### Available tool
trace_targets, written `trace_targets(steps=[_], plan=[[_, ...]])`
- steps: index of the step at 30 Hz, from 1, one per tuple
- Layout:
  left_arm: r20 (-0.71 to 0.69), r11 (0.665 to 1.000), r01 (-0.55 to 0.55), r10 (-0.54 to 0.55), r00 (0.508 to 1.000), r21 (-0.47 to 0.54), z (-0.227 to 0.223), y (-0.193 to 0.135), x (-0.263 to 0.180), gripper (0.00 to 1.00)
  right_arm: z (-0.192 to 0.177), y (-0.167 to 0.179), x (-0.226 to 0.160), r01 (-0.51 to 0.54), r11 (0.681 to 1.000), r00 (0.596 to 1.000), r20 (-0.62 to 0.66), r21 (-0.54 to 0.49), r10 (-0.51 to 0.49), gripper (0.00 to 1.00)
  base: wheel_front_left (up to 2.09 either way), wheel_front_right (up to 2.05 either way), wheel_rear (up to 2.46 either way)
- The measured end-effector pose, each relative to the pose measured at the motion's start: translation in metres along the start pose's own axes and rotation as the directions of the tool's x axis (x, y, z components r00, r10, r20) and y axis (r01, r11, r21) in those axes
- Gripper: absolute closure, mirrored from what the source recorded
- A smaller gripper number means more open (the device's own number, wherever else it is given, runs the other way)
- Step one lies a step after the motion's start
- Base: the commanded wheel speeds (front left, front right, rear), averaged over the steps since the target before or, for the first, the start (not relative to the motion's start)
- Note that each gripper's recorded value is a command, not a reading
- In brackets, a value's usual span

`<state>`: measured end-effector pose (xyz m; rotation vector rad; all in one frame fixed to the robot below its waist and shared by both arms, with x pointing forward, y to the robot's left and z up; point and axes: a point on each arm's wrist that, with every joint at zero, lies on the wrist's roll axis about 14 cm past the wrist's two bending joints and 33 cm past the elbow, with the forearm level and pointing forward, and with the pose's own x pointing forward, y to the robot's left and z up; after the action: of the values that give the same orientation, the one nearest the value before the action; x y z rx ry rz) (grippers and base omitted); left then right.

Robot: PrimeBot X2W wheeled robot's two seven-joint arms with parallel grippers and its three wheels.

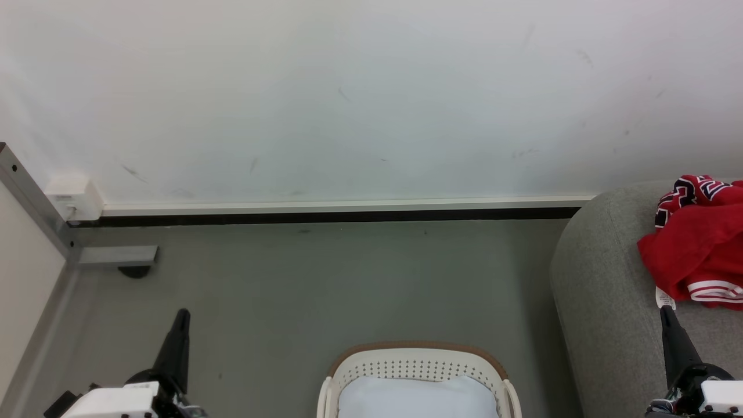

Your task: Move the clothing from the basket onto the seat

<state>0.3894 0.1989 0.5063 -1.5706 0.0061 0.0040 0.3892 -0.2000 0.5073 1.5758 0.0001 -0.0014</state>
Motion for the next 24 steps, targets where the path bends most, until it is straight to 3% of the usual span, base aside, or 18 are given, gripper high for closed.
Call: trace_targets(steps=[24], plan=[[0.0,1.0,0.0,0.0,1.0,0.0,0.0,0.0,0.0,1.0,0.0,0.0,0.0,0.0,1.0,1.0,-0.001,0.0,0.0,1.0,0.0,0.0,0.0]])
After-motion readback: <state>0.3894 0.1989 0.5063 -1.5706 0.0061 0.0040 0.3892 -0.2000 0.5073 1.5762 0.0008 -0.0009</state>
